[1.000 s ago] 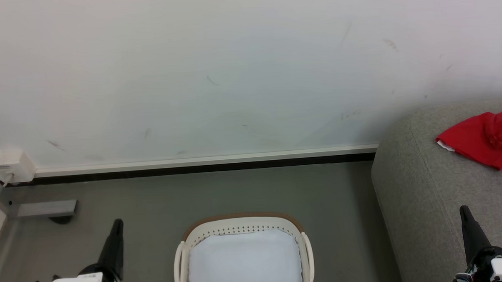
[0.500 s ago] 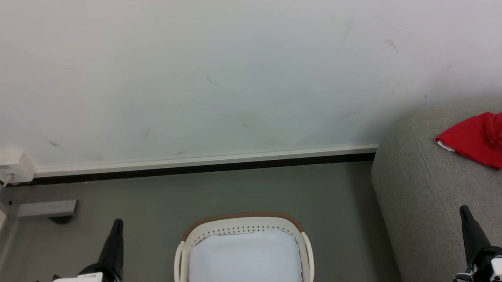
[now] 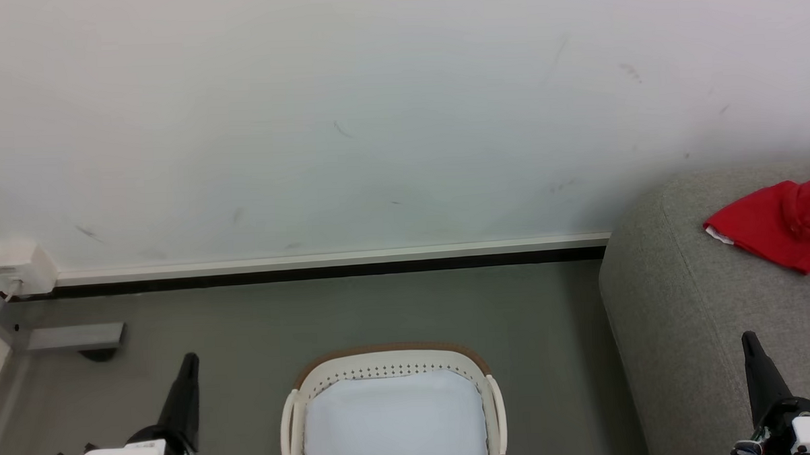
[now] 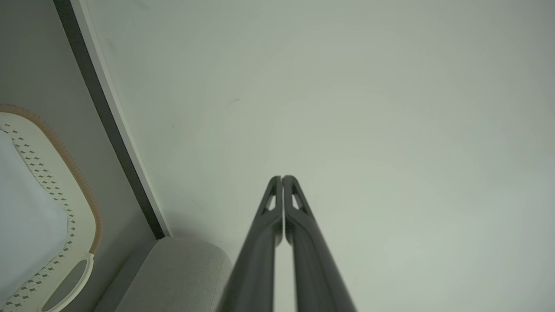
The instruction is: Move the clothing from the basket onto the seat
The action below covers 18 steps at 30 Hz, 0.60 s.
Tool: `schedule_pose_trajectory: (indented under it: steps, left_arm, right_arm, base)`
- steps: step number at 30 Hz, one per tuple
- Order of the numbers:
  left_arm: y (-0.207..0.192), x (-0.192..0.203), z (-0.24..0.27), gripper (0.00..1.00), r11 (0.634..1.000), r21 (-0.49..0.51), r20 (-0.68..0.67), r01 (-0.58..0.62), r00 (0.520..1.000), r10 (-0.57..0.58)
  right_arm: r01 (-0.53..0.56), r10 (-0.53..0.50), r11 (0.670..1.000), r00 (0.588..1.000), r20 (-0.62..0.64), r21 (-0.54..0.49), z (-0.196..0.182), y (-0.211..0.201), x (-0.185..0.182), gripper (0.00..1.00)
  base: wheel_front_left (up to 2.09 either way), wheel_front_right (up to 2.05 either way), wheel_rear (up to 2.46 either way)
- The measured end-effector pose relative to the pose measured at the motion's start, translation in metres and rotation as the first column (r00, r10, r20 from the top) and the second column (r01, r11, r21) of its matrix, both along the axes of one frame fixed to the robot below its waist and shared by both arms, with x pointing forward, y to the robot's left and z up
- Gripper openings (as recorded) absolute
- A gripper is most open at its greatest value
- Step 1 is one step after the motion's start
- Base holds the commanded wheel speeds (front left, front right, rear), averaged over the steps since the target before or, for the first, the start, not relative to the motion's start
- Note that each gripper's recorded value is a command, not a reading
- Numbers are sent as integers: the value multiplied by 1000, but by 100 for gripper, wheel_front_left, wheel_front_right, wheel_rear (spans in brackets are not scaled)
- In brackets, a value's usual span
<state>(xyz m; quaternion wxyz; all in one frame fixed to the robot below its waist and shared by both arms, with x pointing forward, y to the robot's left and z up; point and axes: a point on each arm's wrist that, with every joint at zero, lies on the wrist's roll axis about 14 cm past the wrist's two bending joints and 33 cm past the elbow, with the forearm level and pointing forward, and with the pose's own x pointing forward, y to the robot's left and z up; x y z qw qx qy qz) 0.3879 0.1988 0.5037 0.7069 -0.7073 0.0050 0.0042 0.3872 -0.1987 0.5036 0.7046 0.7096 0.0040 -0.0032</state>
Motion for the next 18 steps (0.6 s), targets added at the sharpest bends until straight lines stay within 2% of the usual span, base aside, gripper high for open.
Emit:
schedule_pose_trajectory:
  steps: [18]
  left_arm:
    - [0, 0, 0, 0, 1000, 0, 1, 0, 1000, 0]
  right_arm:
    - [0, 0, 1000, 1000, 0, 0, 0, 0, 0, 0]
  base:
    - [0, 0, 0]
